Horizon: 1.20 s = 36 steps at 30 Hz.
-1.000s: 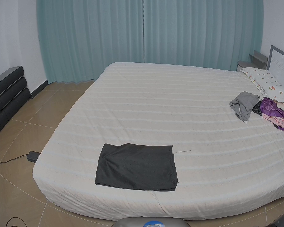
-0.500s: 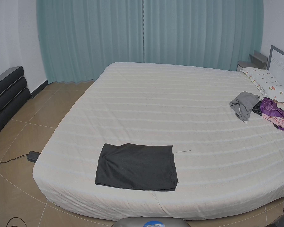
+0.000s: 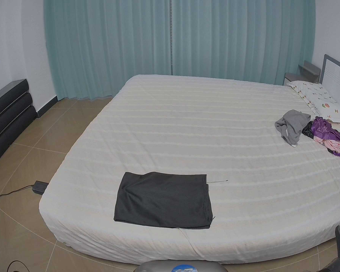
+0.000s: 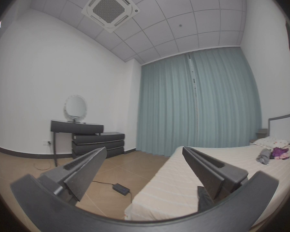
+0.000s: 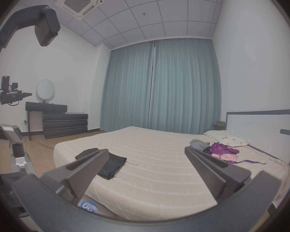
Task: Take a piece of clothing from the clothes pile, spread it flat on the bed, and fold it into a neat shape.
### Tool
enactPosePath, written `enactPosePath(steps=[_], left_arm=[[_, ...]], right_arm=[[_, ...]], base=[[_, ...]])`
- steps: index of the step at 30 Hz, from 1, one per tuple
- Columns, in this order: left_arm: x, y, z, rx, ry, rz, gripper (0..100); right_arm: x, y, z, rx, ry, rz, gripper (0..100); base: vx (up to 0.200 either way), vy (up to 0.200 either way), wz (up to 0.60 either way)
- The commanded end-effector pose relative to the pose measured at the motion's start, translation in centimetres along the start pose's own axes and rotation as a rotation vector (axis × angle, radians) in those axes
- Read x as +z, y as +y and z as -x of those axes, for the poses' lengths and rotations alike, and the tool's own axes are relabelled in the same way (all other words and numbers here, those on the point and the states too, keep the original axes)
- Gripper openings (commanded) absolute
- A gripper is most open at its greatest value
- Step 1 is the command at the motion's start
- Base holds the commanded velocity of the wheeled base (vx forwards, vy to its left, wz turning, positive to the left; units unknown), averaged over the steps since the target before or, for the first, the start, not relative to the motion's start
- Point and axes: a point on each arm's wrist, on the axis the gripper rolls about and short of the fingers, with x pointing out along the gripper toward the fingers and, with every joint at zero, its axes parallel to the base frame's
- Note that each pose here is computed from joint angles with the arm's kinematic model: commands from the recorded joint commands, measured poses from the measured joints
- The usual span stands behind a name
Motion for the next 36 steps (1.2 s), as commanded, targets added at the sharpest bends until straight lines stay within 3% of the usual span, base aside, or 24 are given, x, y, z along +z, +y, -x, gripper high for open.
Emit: enactPosePath(steps=[1,5,11,13,14,17,24,32,36], left_arm=[[-4.7,-1.0,-1.6,-0.123,0.113,0.012,100],[-8.0,-1.3,-2.3,-0.192,0.068,0.011,100],[-7.8,-1.5,-2.2,-0.296,0.066,0.054,100],[-8.5,-1.6,-2.1,-0.366,0.130,0.047,100],[-9.2,-1.7,-2.0,-0.427,0.205,0.041,100],[-10.1,-1.7,-1.7,-0.473,0.303,0.036,100],[-10.0,-1.9,-1.6,-0.574,0.303,0.039,100],[-10.0,-1.5,-1.4,-0.720,0.267,0.026,100],[-10.1,-1.1,-0.9,-0.688,0.195,0.031,100]], right_arm=[[-4.0,0.3,-0.5,-0.100,0.037,0.001,100],[-4.2,0.2,-0.7,-0.114,0.007,0.000,100],[-4.2,0.2,-0.7,-0.132,0.009,0.006,100],[-4.2,0.2,-0.7,-0.126,0.008,0.003,100],[-4.2,0.2,-0.7,-0.141,0.012,-0.011,100],[-4.8,0.1,-0.6,-0.220,0.075,-0.092,100],[-4.8,0.0,-0.6,-0.228,0.075,-0.119,100],[-5.0,0.1,-0.7,-0.186,0.088,-0.067,100],[-4.9,0.1,-0.7,-0.182,0.081,-0.076,100]], base=[[0.000,0.000,0.00],[0.000,0.000,0.00],[0.000,0.000,0.00],[0.000,0.000,0.00],[0.000,0.000,0.00],[0.000,0.000,0.00],[0.000,0.000,0.00],[0.000,0.000,0.00],[0.000,0.000,0.00]])
